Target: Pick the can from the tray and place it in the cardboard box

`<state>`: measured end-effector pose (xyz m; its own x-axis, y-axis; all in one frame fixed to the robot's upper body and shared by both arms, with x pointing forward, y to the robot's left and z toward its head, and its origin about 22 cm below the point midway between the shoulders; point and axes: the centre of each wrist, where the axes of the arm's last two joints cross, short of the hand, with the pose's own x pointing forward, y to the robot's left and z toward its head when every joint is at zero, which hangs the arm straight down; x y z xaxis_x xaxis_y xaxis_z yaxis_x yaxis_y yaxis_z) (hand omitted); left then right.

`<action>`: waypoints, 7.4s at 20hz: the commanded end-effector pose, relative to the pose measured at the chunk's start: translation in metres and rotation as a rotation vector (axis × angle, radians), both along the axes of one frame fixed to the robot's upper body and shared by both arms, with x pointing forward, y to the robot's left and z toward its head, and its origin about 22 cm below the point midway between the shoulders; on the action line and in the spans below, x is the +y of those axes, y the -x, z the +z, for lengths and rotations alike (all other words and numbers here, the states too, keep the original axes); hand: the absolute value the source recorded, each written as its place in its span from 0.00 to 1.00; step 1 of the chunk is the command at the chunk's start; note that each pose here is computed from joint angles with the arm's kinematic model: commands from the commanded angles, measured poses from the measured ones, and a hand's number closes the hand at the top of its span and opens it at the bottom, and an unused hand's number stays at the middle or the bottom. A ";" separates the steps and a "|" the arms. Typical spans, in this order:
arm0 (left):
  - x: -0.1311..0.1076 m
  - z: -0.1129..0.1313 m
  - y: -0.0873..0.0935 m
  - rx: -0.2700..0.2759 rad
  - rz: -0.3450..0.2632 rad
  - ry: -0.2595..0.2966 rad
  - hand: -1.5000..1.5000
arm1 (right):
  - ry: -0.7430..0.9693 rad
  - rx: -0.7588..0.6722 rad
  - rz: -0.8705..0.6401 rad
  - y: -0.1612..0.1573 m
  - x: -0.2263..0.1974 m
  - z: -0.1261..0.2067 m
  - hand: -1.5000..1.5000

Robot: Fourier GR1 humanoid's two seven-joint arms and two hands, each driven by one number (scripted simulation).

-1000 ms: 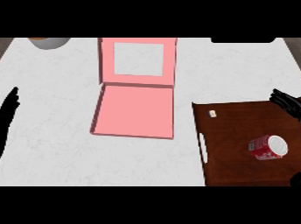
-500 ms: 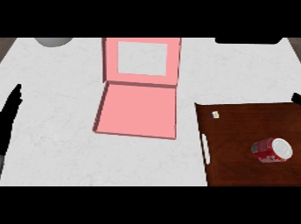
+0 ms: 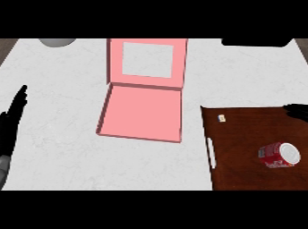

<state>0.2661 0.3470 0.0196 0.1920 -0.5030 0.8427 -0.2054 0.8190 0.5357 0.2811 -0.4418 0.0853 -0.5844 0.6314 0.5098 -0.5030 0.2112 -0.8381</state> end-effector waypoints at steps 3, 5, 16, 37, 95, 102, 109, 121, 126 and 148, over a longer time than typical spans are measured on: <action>-0.001 -0.004 -0.004 0.002 0.002 0.010 0.50 | 0.145 0.101 0.175 -0.026 0.025 -0.014 0.00; 0.013 0.005 -0.003 0.014 0.012 -0.015 0.50 | 0.162 0.138 0.165 -0.030 0.026 -0.014 0.00; 0.003 0.019 0.007 0.025 0.015 -0.004 0.50 | 0.230 0.107 0.202 -0.045 0.052 -0.029 0.00; 0.013 -0.015 -0.004 0.016 0.044 0.002 0.50 | 0.217 0.117 0.298 -0.013 0.070 -0.025 0.00; 0.008 -0.005 0.005 0.022 0.008 -0.011 0.50 | -0.130 -0.529 -1.361 0.046 0.394 0.065 1.00; 0.010 0.000 -0.004 -0.006 -0.016 -0.022 0.50 | -0.183 -0.414 -1.433 -0.018 0.408 0.087 1.00; -0.008 -0.003 -0.013 0.005 -0.030 -0.004 0.50 | -0.160 -0.373 -1.460 -0.070 0.409 0.067 1.00; -0.010 -0.004 -0.013 -0.024 -0.060 0.000 0.50 | -0.239 -0.174 -1.605 -0.117 0.387 0.039 0.00; -0.010 -0.003 -0.016 -0.002 -0.037 0.008 0.50 | -0.327 -0.296 -1.546 -0.120 0.393 0.020 0.00; 0.012 -0.021 0.021 0.036 0.079 -0.001 0.50 | -0.784 -0.498 -1.602 -0.040 0.354 0.018 0.00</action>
